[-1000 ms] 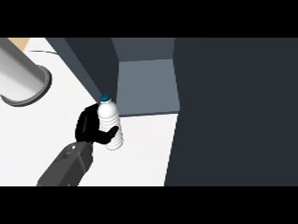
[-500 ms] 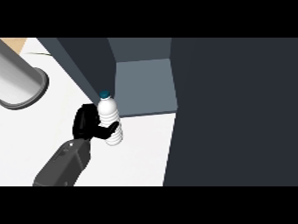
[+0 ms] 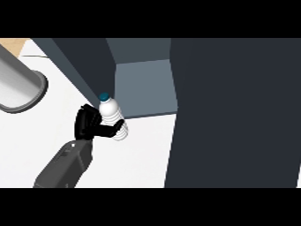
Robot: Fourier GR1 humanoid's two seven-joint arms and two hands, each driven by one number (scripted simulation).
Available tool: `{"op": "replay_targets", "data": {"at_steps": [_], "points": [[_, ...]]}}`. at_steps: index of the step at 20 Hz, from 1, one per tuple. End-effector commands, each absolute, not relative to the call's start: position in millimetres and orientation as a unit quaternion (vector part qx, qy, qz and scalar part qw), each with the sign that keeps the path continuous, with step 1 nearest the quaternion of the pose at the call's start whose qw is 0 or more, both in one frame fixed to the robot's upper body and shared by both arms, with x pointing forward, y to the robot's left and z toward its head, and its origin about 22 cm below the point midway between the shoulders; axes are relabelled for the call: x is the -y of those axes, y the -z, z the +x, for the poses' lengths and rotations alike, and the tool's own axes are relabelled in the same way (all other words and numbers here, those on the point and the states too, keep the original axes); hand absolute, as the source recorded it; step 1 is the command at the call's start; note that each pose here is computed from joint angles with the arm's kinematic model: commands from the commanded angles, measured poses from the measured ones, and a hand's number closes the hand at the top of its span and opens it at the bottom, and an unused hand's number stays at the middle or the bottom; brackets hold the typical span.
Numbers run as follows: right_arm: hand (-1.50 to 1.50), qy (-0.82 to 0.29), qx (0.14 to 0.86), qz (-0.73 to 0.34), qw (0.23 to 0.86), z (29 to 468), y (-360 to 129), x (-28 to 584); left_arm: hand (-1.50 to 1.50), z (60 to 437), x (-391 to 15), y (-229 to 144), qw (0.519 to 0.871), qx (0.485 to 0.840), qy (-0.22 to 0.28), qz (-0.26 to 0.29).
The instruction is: Pick up the bottled water, place it into the cabinet and close the cabinet
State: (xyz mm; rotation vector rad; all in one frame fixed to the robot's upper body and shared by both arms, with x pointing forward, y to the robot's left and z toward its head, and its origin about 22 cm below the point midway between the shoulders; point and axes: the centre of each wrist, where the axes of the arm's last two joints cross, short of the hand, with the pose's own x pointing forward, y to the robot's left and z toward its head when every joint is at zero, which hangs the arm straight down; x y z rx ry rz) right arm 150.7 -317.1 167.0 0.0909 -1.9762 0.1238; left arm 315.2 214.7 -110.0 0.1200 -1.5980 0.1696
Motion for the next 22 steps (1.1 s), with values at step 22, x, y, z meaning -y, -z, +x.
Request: {"op": "replay_targets", "data": {"at_steps": [22], "points": [[-1.5,-0.057,0.836,0.063,0.543,157,-171,347,1.5,373,-130,37,0.652,0.746,-0.131,0.045]]}}
